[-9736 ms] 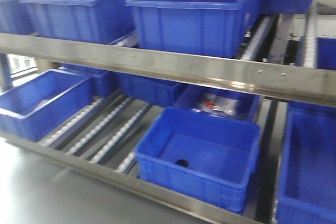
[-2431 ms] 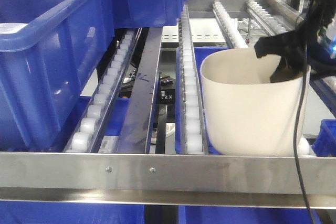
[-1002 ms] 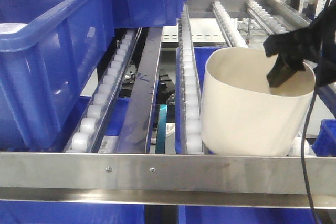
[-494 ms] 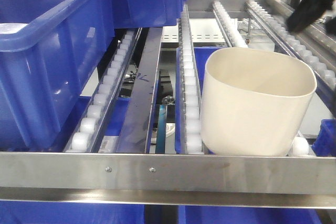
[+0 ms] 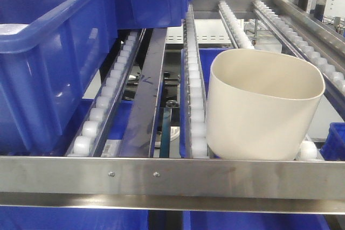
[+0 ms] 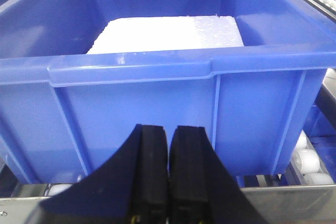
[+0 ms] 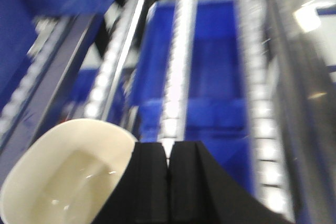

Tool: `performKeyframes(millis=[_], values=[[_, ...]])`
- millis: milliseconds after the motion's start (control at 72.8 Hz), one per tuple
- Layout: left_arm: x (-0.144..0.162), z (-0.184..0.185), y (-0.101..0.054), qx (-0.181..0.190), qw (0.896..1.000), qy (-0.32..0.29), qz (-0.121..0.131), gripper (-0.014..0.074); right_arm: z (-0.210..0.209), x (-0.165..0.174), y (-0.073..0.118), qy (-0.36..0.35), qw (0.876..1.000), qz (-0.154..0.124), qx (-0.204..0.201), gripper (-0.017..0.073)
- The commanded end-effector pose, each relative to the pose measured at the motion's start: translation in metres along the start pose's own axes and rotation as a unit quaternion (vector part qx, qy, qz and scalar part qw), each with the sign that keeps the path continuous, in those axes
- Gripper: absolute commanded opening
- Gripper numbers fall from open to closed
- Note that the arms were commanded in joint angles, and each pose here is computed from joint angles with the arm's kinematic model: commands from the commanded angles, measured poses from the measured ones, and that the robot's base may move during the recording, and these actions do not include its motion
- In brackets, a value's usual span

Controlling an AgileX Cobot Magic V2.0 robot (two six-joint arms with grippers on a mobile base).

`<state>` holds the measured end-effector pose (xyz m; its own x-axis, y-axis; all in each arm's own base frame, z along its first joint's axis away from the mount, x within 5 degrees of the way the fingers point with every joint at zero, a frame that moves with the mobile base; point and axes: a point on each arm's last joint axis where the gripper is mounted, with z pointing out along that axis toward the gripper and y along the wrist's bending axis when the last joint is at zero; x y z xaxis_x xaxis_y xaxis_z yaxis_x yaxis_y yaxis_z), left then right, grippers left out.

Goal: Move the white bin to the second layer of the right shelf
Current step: 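Lift the right gripper up and away from the bin's rim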

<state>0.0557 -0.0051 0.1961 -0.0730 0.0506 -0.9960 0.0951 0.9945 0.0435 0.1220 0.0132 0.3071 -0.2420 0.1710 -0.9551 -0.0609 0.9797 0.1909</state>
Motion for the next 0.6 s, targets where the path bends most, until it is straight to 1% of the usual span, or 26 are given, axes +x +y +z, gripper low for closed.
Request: performKeyframes(millis=[0, 96, 206, 590], values=[[0.004, 0.001, 0.0, 0.002, 0.999, -0.032, -0.002, 0.0085, -0.014, -0.008, -0.002, -0.069, 0.998, -0.007, 0.002, 0.0055], [0.004, 0.001, 0.0, 0.002, 0.999, -0.032, -0.002, 0.0085, -0.024, -0.002, -0.003, -0.086, 0.996, -0.007, 0.001, 0.0055], [0.004, 0.001, 0.0, 0.002, 0.999, -0.032, -0.002, 0.0085, -0.03, -0.002, -0.003, -0.099, 0.995, -0.007, -0.001, 0.0055], [0.004, 0.001, 0.0, 0.002, 0.999, -0.032, -0.002, 0.0085, -0.03, 0.0, -0.003, -0.088, 0.996, -0.007, 0.001, 0.0055]])
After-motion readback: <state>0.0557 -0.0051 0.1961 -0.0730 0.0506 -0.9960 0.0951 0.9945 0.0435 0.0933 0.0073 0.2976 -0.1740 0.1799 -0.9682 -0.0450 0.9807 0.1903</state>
